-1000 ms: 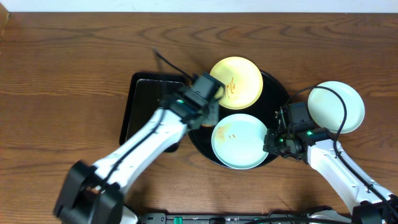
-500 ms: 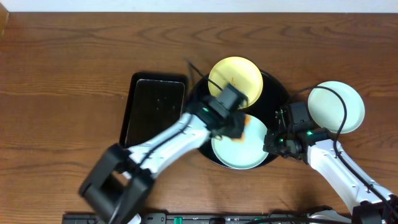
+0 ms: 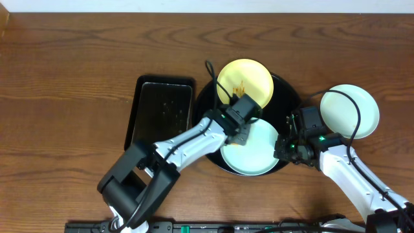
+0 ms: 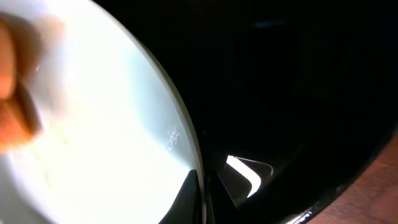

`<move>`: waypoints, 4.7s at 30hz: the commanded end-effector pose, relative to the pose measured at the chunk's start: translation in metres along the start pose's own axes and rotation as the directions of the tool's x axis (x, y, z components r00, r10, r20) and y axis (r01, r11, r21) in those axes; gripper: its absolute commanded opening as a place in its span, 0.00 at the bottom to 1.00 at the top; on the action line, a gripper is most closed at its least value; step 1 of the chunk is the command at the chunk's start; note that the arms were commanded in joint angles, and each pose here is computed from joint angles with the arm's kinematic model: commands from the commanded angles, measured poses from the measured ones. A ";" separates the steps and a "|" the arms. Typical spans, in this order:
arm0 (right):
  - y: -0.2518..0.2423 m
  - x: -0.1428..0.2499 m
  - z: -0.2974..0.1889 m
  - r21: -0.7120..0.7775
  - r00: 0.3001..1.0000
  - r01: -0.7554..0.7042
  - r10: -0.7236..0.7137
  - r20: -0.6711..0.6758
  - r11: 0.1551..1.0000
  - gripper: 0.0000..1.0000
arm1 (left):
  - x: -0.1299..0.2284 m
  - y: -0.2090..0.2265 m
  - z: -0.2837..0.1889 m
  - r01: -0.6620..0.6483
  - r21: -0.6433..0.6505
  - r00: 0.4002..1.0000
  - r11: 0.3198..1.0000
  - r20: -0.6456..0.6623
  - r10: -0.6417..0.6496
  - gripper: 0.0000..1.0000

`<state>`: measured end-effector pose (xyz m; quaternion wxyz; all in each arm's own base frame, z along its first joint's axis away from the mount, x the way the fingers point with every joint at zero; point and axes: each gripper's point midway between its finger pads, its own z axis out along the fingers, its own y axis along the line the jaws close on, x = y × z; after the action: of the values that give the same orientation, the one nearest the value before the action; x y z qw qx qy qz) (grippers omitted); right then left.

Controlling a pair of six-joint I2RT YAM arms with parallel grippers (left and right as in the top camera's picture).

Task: Clean dirty plates on tray and stack at the side
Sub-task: 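Scrub the second blue plate with the sponge in the left gripper, then lift the second blue plate with right gripper and stack it on the first, then grip the yellow plate with right gripper and drag it to the tray center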

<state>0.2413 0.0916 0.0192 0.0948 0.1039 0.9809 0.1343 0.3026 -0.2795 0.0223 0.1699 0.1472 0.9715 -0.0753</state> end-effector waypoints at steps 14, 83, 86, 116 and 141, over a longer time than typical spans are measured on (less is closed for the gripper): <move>0.006 -0.021 -0.005 0.006 0.991 0.101 -0.101 0.088 0.995 0.01 | -0.026 0.042 -0.104 0.045 -0.016 0.993 0.999 0.106 -0.043 0.07; -0.159 -0.163 -0.154 0.345 0.691 -0.535 0.165 0.704 0.771 0.01 | -0.042 0.185 -0.110 0.415 0.105 0.905 0.904 0.057 -0.422 0.07; -0.188 -0.162 -0.146 0.322 0.680 -0.588 0.238 0.693 0.742 0.01 | -0.042 0.185 -0.110 0.415 0.105 0.905 0.904 0.057 -0.422 0.07; 0.030 -0.162 -0.001 -0.036 0.915 0.182 -0.156 0.371 0.983 0.57 | -0.041 0.185 -0.110 0.414 0.105 0.905 0.904 0.056 -0.421 0.07; 0.045 -0.125 0.045 -0.117 0.961 0.211 -0.184 0.208 0.970 0.01 | -0.044 0.153 -0.108 0.356 0.174 0.930 0.918 0.034 -0.367 0.08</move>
<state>0.3893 0.1159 0.0042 0.2167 0.0378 0.9561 0.1934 0.3592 -0.1038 0.1215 0.1771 -0.0515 0.9688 -0.1657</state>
